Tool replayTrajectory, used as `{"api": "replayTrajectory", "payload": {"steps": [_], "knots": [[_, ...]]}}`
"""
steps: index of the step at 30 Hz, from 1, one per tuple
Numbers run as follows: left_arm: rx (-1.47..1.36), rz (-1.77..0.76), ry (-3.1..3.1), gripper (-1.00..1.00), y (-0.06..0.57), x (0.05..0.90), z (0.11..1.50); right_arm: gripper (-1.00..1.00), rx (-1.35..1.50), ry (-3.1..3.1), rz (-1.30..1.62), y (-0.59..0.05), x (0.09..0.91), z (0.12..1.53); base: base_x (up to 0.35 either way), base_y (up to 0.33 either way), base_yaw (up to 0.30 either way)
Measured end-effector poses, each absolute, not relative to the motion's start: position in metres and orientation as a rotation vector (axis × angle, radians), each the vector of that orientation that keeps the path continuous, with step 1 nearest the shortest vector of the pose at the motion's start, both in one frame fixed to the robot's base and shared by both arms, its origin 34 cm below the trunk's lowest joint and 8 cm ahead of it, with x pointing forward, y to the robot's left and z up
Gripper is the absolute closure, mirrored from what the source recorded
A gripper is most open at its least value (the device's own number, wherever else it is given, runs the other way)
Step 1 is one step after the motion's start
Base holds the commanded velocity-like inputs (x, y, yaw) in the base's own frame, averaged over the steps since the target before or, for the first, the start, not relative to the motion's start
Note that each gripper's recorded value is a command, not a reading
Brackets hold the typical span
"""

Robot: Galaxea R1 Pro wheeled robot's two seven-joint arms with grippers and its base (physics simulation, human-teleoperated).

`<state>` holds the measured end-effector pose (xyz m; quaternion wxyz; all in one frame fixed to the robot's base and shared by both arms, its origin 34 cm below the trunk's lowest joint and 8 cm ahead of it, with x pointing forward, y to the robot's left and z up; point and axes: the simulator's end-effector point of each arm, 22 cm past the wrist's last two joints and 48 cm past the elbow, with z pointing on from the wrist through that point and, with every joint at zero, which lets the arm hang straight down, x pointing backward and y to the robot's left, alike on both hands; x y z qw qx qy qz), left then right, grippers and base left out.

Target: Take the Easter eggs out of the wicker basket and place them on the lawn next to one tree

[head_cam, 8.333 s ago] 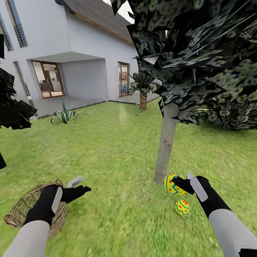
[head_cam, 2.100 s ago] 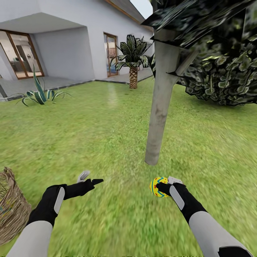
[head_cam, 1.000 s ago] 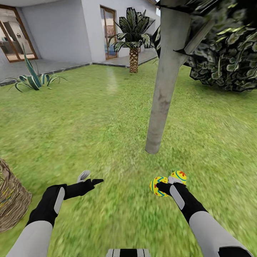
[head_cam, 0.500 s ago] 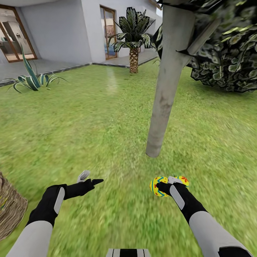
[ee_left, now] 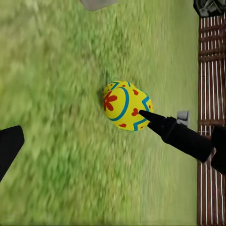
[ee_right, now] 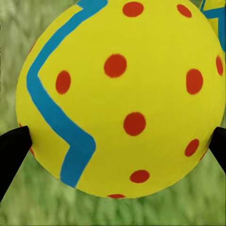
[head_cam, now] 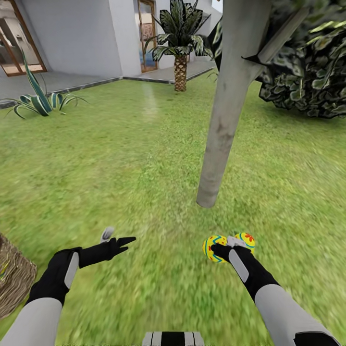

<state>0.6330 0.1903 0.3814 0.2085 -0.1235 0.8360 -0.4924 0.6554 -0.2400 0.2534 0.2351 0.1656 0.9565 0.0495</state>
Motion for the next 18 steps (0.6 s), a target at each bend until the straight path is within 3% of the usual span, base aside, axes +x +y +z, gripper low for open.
{"api": "replayTrajectory", "payload": {"steps": [18], "knots": [[-0.354, -1.386, 2.335, -1.00, 0.1898, 0.6300, 0.3718, 1.00, 0.456, 2.638, 0.132, -0.2389, 0.6513, 0.2417, 0.024, 0.010, 0.000]]}}
